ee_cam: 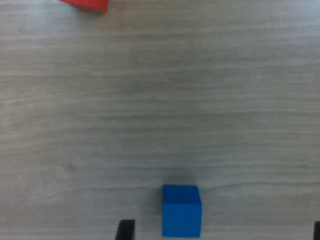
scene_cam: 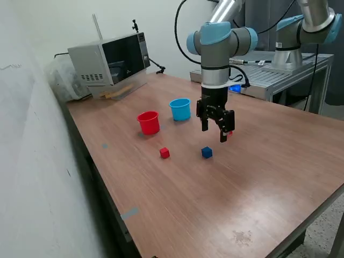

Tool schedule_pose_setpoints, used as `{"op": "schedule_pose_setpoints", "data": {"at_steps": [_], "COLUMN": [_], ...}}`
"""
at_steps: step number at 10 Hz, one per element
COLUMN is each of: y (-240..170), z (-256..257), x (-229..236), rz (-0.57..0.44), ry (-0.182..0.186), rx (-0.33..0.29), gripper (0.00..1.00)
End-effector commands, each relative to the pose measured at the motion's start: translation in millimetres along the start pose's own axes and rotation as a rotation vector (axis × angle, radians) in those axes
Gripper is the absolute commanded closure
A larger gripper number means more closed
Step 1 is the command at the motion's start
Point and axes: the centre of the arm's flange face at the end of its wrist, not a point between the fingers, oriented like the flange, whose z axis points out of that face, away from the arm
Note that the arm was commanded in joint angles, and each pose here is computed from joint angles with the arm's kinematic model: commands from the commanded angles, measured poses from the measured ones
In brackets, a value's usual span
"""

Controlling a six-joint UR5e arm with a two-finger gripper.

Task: Place red objects in the red bin, and blue objects in the blue bin.

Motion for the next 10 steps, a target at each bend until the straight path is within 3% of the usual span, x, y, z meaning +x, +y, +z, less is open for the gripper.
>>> {"op": "schedule_pose_setpoints", "data": {"at_steps": [1,10], "y": [1,14], "z": [20,31], "x": [-1,-25], "rz": [0.000,0.028], "ry": [-0.001,-0.001], "rx": [0.003,-0.012], "gripper": [0.00,0.00]}}
